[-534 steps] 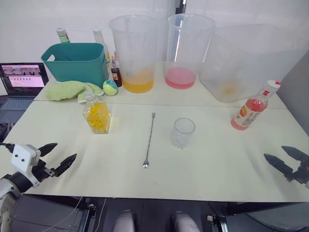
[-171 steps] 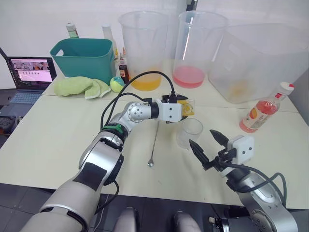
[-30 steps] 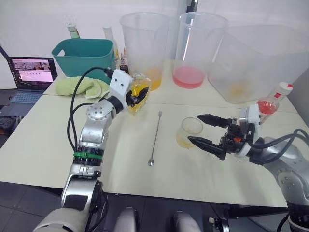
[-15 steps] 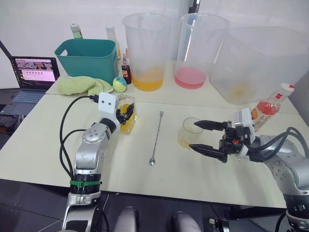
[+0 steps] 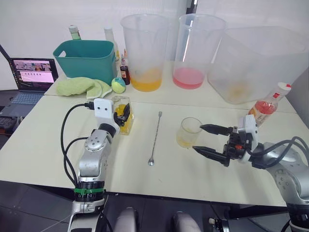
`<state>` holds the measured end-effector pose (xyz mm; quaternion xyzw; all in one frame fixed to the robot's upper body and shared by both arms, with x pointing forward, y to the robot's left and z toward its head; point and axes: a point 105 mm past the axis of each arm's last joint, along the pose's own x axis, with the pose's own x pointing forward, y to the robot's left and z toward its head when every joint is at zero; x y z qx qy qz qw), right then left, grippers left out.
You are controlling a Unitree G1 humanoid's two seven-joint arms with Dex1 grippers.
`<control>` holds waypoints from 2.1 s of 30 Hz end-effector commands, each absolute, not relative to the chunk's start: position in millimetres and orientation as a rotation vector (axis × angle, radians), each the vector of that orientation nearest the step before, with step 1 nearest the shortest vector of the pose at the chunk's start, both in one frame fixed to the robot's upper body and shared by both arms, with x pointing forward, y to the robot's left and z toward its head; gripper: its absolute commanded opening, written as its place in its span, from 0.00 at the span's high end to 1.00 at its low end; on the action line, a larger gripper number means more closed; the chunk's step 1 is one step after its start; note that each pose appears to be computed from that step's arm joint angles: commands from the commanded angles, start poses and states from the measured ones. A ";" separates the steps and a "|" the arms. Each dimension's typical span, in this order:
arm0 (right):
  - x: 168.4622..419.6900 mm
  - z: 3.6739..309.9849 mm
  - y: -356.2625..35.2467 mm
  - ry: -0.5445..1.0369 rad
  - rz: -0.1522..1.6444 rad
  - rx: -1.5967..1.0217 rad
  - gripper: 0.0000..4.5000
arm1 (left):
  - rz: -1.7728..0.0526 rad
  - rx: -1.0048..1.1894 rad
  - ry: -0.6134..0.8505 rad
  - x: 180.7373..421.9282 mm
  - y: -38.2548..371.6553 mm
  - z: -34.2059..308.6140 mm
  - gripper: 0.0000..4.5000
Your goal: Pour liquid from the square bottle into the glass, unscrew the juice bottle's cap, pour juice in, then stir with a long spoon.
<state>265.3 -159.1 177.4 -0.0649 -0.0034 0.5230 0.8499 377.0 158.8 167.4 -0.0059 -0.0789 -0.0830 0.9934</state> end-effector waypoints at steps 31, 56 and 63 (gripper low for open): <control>255.3 183.5 -303.4 -0.042 0.481 -0.124 0.00 | -0.441 0.051 -0.077 274.0 278.1 181.5 0.01; 233.5 144.3 -369.7 0.046 0.249 -0.149 0.00 | -0.337 0.104 -0.016 247.5 327.4 134.0 0.01; 238.1 148.7 -363.3 0.037 0.218 -0.123 0.00 | -0.349 0.104 -0.010 248.1 324.4 133.7 0.01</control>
